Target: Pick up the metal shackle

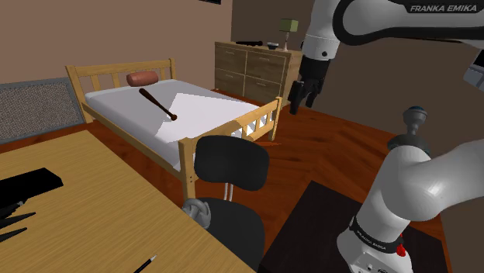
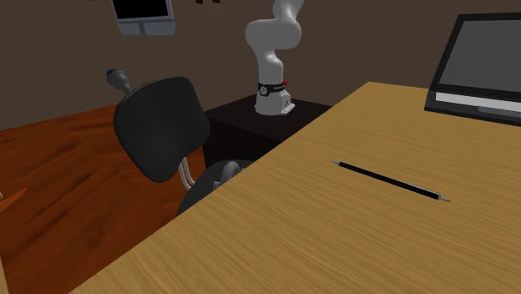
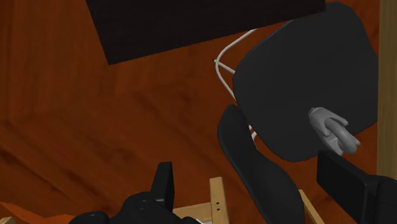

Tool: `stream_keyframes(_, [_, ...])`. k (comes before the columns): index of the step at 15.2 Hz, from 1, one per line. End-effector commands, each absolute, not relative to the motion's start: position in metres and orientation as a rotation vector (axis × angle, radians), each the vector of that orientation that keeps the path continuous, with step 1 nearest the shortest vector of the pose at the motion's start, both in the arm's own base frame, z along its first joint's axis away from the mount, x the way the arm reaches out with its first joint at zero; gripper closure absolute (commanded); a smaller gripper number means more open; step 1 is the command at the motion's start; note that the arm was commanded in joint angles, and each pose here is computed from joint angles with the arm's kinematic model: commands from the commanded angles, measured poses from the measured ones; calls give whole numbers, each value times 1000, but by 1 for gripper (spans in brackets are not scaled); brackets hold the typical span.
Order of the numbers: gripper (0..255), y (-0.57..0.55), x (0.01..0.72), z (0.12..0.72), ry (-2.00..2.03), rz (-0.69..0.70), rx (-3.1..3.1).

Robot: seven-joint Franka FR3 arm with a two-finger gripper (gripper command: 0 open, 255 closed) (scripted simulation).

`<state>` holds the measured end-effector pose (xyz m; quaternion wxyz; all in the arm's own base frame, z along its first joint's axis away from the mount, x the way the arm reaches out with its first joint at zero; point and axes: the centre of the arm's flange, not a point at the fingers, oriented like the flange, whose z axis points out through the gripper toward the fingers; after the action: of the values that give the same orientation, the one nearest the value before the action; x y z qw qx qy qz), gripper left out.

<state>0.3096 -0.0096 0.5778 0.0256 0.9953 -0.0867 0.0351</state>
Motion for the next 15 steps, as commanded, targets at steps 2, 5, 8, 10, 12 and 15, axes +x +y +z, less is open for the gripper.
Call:
stream_keyframes(2, [0, -5, 318, 569, -251, 100, 3081])
stream_keyframes(5, [0, 11, 344, 542, -201, 76, 3091])
stream_keyframes(8, [0, 28, 369, 516, -151, 51, 3101])
stream_keyframes(10, [0, 39, 386, 497, -117, 35, 3107])
stream_keyframes(12, [0, 52, 401, 479, -83, 19, 3112])
stream_keyframes(15, [0, 71, 424, 452, -32, -6, 3120])
